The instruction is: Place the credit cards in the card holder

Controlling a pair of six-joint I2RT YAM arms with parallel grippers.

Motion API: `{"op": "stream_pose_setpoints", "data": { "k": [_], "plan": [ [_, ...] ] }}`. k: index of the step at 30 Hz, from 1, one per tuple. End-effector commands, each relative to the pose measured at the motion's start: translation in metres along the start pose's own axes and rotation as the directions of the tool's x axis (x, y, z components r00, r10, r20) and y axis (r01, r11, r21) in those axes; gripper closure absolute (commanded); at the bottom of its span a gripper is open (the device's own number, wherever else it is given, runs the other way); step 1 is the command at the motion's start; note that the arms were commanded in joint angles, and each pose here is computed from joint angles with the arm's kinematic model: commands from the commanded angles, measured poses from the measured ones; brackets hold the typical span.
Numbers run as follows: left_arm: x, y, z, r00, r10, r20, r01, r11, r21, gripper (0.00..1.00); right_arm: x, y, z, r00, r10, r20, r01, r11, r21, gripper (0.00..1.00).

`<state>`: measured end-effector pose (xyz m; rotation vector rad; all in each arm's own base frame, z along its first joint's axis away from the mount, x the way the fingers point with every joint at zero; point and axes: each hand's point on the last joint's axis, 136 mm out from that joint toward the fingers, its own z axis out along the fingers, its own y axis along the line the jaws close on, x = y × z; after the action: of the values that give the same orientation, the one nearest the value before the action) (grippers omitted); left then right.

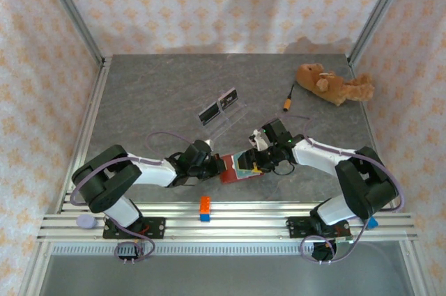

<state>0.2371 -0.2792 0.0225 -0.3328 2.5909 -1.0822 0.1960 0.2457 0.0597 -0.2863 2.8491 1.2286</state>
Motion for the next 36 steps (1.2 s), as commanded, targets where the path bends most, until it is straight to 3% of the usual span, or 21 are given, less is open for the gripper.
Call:
{"op": "stream_pose_setpoints", "data": {
  "k": [1, 10, 21, 26, 30, 33, 36],
  "plan": [
    [0.001, 0.02, -0.006, 1.0, -0.022, 0.006, 0.023, 0.997, -0.068, 1.0, 0.001, 0.008, -0.001, 1.0, -0.014, -0.001, 0.014, 0.999, -0.042, 0.39],
    [-0.015, -0.007, -0.019, 0.997, -0.075, 0.025, 0.073, 0.994, 0.079, 0.98, 0.0, 0.023, 0.004, 0.999, -0.042, -0.02, 0.04, 0.994, -0.1, 0.39],
    [-0.036, -0.013, -0.066, 0.993, -0.01, 0.117, 0.008, 1.0, 0.011, 0.97, 0.003, 0.05, 0.02, 0.991, -0.121, -0.058, 0.112, 0.983, -0.143, 0.38],
    [-0.052, -0.01, -0.105, 0.98, 0.004, 0.197, 0.002, 1.0, -0.031, 0.79, 0.016, 0.062, 0.024, 0.974, -0.185, -0.134, 0.161, 0.972, -0.173, 0.35],
    [-0.064, -0.006, -0.135, 0.973, 0.044, 0.228, -0.023, 0.995, -0.095, 0.68, 0.013, 0.068, 0.014, 0.966, -0.235, -0.109, 0.218, 0.965, -0.146, 0.34],
    [-0.073, -0.002, -0.155, 0.963, 0.105, 0.248, -0.062, 0.982, -0.176, 0.63, 0.001, 0.07, 0.002, 0.96, -0.272, -0.068, 0.267, 0.961, -0.068, 0.31],
    [-0.084, -0.004, -0.175, 0.944, 0.188, 0.271, -0.116, 0.958, -0.262, 0.57, -0.028, 0.066, -0.016, 0.947, -0.318, 0.039, 0.313, 0.945, 0.098, 0.27]
  ]
}}
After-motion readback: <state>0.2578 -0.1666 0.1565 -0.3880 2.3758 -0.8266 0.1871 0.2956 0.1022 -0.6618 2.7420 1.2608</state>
